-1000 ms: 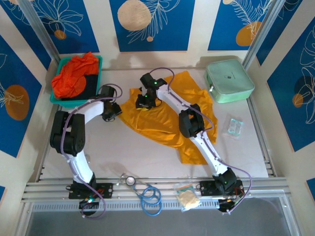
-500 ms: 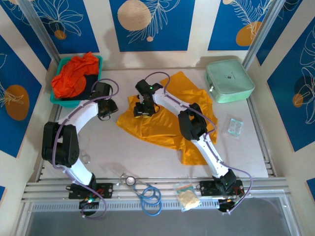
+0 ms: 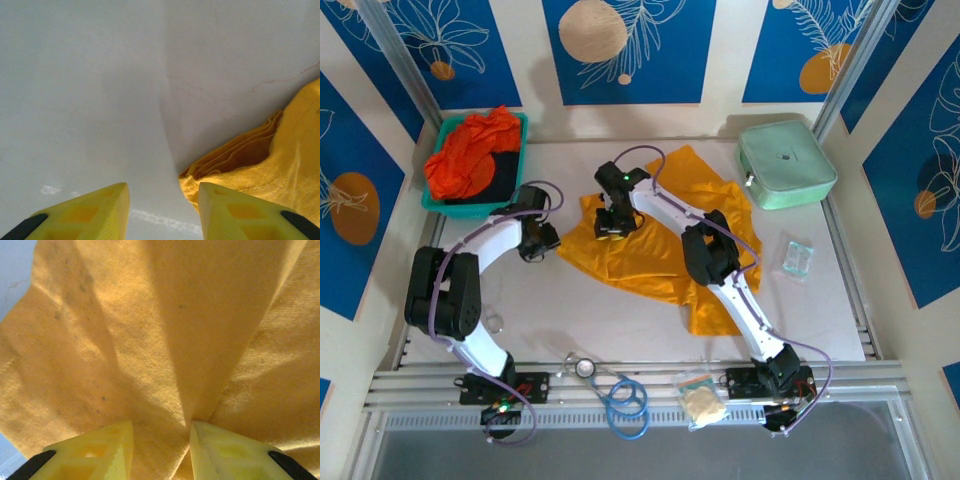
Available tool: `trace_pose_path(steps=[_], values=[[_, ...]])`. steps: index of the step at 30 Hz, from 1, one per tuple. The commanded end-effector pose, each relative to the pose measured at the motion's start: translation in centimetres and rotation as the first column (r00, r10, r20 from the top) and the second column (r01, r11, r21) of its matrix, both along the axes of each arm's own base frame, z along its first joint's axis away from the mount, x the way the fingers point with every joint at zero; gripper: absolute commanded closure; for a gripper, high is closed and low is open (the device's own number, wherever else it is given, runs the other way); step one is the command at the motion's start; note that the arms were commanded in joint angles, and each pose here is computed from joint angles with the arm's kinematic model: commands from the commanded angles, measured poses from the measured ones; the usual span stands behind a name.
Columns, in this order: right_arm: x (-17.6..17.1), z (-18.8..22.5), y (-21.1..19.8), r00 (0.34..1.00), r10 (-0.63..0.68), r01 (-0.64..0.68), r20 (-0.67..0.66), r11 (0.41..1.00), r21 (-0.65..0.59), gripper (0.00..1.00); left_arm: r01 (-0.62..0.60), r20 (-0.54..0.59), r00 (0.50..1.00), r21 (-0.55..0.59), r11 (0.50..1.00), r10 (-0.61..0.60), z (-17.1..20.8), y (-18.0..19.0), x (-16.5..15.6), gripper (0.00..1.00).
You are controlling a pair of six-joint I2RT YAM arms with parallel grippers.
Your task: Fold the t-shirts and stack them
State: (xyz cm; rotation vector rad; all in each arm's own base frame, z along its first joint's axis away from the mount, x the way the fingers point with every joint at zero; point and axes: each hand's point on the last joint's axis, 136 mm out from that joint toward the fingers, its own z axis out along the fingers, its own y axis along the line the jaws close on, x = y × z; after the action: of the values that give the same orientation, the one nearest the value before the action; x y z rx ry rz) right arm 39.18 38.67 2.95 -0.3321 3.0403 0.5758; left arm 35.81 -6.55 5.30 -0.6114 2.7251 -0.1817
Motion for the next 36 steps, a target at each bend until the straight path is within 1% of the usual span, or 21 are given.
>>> trace_pose_path(steps=[1,6,10,11,13,15,18,22,29,36], values=[[-1.4,-1.5,-0.7,0.999,0.017,-0.020,-0.038,0.996,-0.088,0.65,0.013,0.008,1.000,-0.017,1.000,-0.013,-0.2,-0.1,0.2,0.59],[-2.6,-2.5,-1.9,0.997,0.062,-0.068,-0.036,0.977,-0.201,0.64,0.011,0.008,1.000,-0.015,1.000,-0.011,-0.2,-0.1,0.3,0.59],[-3.2,-3.4,-2.0,0.995,0.090,-0.096,-0.037,0.967,-0.236,0.64,0.011,0.008,1.000,-0.016,1.000,-0.011,-0.2,-0.1,0.0,0.59],[-3.3,-3.5,-2.0,0.995,0.095,-0.101,-0.038,0.965,-0.241,0.66,0.011,0.006,1.000,-0.017,1.000,-0.011,-0.2,-0.1,-0.1,0.59],[-3.5,-3.9,-2.0,0.994,0.105,-0.113,-0.044,0.963,-0.247,0.71,0.010,0.003,1.000,-0.019,1.000,-0.010,-0.2,-0.1,-0.4,0.59],[-3.4,-4.2,-2.0,0.993,0.111,-0.118,-0.043,0.961,-0.251,0.80,0.011,-0.002,1.000,-0.020,1.000,-0.011,-0.3,-0.1,-0.7,0.59],[-3.1,-3.8,-2.0,0.993,0.110,-0.115,-0.034,0.962,-0.247,0.89,0.017,-0.014,1.000,-0.022,1.000,-0.017,-0.5,-0.2,-1.2,0.59],[-2.1,-1.4,-1.6,0.994,0.106,-0.101,0.013,0.972,-0.210,1.00,0.048,-0.031,0.998,-0.019,0.999,-0.049,-0.5,-0.6,-2.0,0.63],[0.3,4.2,-1.5,0.996,0.036,-0.030,0.082,0.997,-0.068,1.00,0.085,-0.044,0.995,-0.031,0.996,-0.086,-1.5,-1.3,-3.2,0.66],[1.7,8.6,-1.9,0.992,-0.021,0.016,0.122,0.999,0.036,1.00,0.093,-0.029,0.995,-0.027,0.995,-0.094,-1.4,-1.3,-3.1,0.67]])
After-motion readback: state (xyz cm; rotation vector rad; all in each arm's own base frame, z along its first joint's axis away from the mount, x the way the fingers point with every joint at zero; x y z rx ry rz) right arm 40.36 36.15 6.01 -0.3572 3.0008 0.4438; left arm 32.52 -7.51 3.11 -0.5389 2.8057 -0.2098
